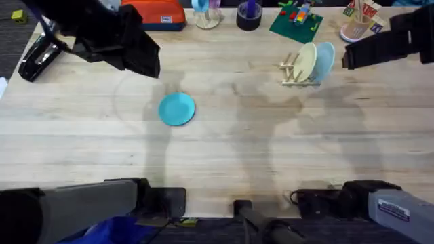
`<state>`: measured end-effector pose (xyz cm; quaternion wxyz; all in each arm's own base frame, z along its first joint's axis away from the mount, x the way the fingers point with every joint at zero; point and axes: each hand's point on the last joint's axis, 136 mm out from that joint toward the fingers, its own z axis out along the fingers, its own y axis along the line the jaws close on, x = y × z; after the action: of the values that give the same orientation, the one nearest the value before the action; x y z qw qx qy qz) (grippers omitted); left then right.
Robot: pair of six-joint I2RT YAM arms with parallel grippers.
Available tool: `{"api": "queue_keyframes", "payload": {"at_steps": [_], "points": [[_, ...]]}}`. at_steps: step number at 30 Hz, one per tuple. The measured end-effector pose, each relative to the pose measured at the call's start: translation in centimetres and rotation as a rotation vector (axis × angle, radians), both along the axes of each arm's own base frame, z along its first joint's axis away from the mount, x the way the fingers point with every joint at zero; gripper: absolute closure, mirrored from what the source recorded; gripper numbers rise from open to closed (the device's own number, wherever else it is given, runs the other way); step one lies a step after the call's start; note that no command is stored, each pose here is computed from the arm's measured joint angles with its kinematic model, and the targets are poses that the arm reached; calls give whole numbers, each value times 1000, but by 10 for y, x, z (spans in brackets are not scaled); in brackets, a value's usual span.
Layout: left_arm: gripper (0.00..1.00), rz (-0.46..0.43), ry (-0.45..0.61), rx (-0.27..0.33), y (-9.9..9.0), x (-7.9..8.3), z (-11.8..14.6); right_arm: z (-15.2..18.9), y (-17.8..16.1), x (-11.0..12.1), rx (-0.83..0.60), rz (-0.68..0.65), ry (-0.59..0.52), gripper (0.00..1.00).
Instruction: Pick up the plates from the table one by one and place each into a slot on the dish rack.
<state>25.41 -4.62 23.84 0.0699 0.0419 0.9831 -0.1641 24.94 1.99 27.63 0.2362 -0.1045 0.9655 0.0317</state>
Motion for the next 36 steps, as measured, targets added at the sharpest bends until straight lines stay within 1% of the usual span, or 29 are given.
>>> {"api": "queue_keyframes", "payload": {"at_steps": [3, 7, 13, 17, 25, 31, 36], "points": [[959, 9, -15, -34, 5, 2, 2, 0, 0, 0, 0, 0, 0, 8], [959, 30, -24, -65, 16, 4, 0, 0, 0, 0, 0, 0, 0, 7], [959, 58, -14, -130, 25, 7, -24, 0, 0, 0, 0, 0, 0, 8], [959, 61, 2, -177, 25, 6, -47, 0, 0, 0, 0, 0, 0, 8], [959, 63, 26, -223, 21, 1, -91, 0, 0, 0, 0, 0, 0, 9], [960, 60, 32, -245, 18, -1, -108, 0, 0, 0, 0, 0, 0, 7], [960, 57, 68, -261, 18, 5, -122, 0, 0, 0, 0, 0, 0, 8]]}}
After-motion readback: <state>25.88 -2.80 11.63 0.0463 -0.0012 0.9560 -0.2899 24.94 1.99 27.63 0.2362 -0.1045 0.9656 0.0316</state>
